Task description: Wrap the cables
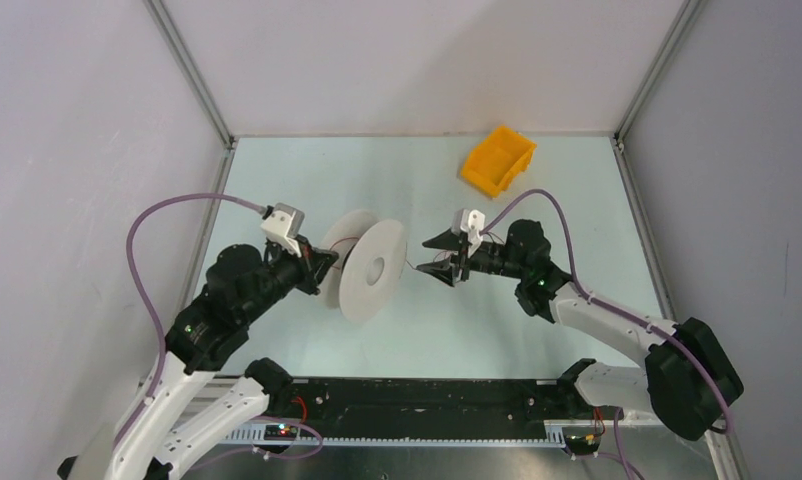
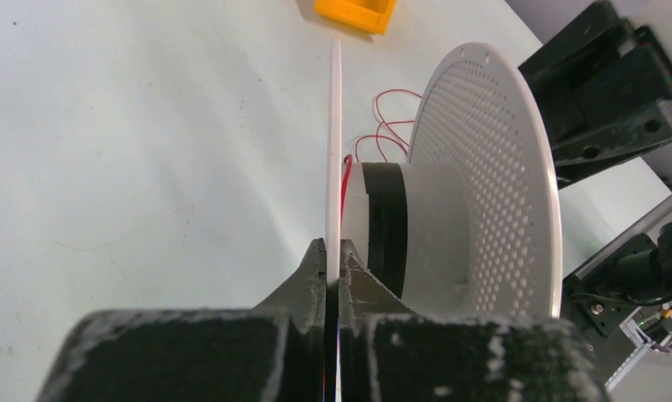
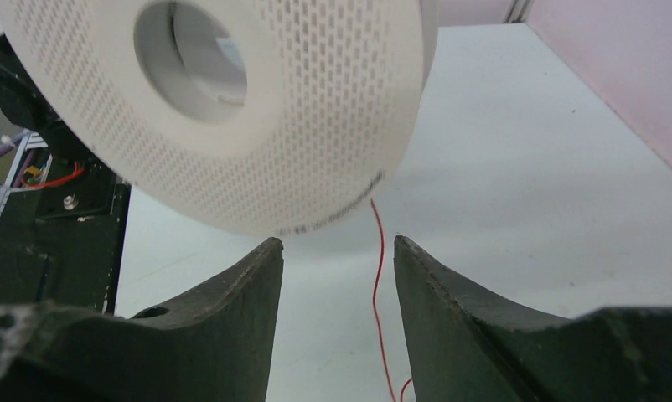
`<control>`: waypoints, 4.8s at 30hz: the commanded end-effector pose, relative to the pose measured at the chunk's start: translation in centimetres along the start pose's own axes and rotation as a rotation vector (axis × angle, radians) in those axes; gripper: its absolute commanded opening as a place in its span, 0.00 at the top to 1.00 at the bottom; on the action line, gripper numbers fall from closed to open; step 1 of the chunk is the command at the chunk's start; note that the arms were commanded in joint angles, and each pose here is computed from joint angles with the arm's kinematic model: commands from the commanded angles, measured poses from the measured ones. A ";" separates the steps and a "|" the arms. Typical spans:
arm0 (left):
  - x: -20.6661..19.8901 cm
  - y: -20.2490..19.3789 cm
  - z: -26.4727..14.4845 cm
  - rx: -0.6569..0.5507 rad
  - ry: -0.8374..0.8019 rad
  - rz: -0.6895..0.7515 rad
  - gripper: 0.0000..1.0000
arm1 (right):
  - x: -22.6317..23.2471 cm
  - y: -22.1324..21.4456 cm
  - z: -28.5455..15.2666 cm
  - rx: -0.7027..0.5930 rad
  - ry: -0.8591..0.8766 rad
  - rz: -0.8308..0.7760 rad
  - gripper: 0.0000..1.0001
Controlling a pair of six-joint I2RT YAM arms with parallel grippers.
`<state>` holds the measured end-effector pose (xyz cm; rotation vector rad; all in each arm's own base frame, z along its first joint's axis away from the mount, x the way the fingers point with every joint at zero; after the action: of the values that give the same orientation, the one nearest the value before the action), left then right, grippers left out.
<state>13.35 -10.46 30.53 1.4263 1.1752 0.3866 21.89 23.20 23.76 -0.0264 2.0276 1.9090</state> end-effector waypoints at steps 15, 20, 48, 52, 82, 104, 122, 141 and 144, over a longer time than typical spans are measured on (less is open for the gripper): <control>-3.1 8.4 -4.3 -0.275 -0.038 -0.088 1.00 | -1.5 -3.3 2.9 -0.257 -0.003 -0.001 0.42; -3.5 9.2 -4.7 -0.296 -0.050 -0.104 1.00 | -1.7 -3.7 5.4 -0.289 0.091 0.073 0.43; -5.5 19.3 -7.9 -0.609 0.030 -0.131 1.00 | 2.6 -8.1 6.8 0.037 -0.043 0.486 0.90; -4.8 19.7 -8.0 -0.635 0.102 -0.107 1.00 | 0.4 -9.3 4.5 0.198 -0.321 0.532 0.88; -6.2 15.0 -4.1 -0.392 -0.127 -0.150 1.00 | -2.7 -0.6 6.3 -0.350 -0.013 -0.026 0.37; -5.4 16.0 -1.6 -0.431 -0.084 -0.223 1.00 | 3.0 -3.0 8.1 -0.344 0.183 0.197 0.89; 0.3 12.4 9.4 -0.387 0.027 -0.307 1.00 | 13.2 0.0 3.2 -0.277 0.337 0.563 0.91; 2.9 1.2 8.8 -0.018 0.352 0.049 1.00 | 7.1 3.2 1.6 0.155 -0.089 0.201 0.99; 2.9 0.7 8.7 0.012 0.367 0.056 1.00 | 6.3 3.8 1.7 0.158 -0.138 0.073 0.99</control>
<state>21.97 -13.82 27.61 1.4242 1.4252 0.5843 14.21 27.16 23.24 0.3738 2.2473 1.8921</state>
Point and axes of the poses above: each gripper's point midway between its finger pads, its own z axis out along the fingers, its own x axis along the line the jaws close on, y = z × x, the point moved 8 cm from there along -z, back along the fingers, and after that the axes turned 9 degrees about -z, right-handed, at the moved point
